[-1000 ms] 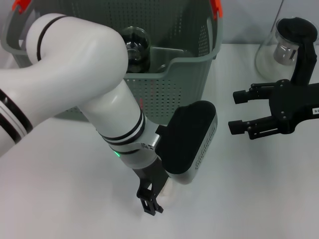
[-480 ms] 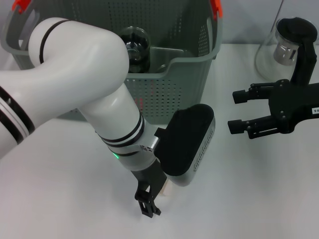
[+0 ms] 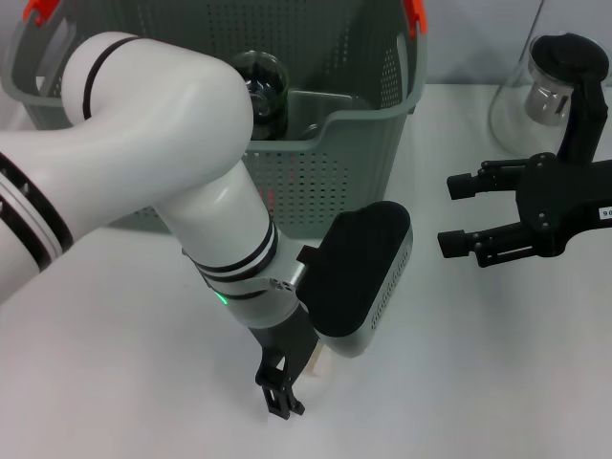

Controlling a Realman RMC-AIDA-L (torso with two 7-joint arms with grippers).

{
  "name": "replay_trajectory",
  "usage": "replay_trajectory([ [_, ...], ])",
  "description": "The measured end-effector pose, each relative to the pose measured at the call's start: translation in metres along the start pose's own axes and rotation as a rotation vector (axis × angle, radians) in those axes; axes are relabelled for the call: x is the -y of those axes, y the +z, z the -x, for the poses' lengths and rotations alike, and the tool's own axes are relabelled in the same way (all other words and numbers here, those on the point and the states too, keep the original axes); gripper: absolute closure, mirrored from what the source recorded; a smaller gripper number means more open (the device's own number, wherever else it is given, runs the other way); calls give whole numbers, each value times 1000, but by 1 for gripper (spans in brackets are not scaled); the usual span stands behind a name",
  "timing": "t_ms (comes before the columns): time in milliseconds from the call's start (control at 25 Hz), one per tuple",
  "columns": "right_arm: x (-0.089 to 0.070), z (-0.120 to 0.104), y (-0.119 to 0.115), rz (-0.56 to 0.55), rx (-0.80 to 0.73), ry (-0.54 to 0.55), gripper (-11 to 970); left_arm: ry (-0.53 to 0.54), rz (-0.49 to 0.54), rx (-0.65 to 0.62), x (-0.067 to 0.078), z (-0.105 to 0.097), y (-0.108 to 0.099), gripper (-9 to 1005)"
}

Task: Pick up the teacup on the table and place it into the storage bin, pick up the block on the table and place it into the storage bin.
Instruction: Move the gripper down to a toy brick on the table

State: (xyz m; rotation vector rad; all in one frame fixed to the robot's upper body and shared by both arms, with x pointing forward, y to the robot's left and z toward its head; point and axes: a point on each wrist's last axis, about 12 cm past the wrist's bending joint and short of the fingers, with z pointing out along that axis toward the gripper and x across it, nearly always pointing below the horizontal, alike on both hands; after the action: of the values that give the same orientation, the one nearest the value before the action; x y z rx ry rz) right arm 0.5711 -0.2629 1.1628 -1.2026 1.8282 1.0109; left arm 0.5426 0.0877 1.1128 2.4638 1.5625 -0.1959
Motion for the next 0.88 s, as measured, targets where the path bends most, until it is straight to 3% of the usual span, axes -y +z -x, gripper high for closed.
replay_trajectory([
  [880,0,-3,-1,-12,1,9,48,13,11,-9,-6,2,1,160],
])
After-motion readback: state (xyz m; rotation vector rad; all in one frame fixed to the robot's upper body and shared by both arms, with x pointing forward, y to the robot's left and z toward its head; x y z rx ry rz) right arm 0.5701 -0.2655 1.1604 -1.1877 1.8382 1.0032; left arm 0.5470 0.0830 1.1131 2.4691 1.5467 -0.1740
